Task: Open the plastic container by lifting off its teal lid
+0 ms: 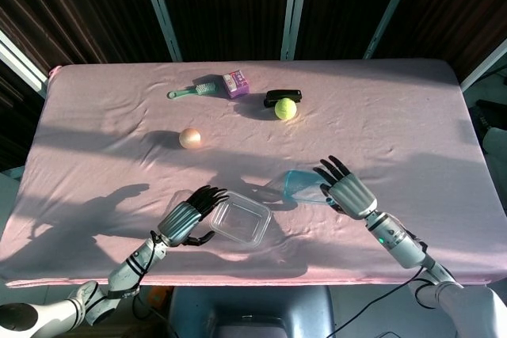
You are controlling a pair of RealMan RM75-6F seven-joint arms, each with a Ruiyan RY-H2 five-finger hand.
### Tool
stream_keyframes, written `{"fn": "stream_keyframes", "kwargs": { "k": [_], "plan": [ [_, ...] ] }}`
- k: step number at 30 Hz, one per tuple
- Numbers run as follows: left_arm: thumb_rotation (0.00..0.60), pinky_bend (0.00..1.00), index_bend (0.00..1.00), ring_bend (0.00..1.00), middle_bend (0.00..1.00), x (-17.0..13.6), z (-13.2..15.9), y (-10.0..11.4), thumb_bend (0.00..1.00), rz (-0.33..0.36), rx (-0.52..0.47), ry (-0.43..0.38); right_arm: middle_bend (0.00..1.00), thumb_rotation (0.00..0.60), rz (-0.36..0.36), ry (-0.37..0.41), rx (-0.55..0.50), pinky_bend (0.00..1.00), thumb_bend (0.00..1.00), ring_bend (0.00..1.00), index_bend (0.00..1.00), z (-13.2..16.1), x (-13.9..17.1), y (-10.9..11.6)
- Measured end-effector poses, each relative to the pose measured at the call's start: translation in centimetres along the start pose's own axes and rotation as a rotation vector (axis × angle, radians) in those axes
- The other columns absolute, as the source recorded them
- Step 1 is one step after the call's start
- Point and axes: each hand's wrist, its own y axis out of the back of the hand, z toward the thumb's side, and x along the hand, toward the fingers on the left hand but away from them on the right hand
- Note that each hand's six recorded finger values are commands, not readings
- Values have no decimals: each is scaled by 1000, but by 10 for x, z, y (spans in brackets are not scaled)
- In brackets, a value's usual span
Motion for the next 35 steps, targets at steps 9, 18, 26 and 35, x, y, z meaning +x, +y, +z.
{"fn": "stream_keyframes", "kwargs": {
  "k": [9, 18, 26, 35],
  "plan": [
    [600, 0, 0, 0, 0, -34, -21, 26, 319, 24, 71, 81, 0, 600, 90, -30, -69, 0, 108, 0, 0, 5, 22, -5],
    [600, 0, 0, 0, 0, -95, -47, 67, 345, 30, 98, 237, 0, 600, 157, -78, -121, 0, 101, 0, 0, 4, 76, 24],
    [600, 0, 0, 0, 0, -190, -82, 110, 360, 81, 249, 563, 0, 600, 138, -476, -20, 0, 102, 0, 0, -42, 172, 63],
    [600, 0, 0, 0, 0, -229, -83, 120, 366, 149, 277, 666, 0, 600, 68, -731, -68, 0, 102, 0, 0, -76, 238, 86]
  ]
}}
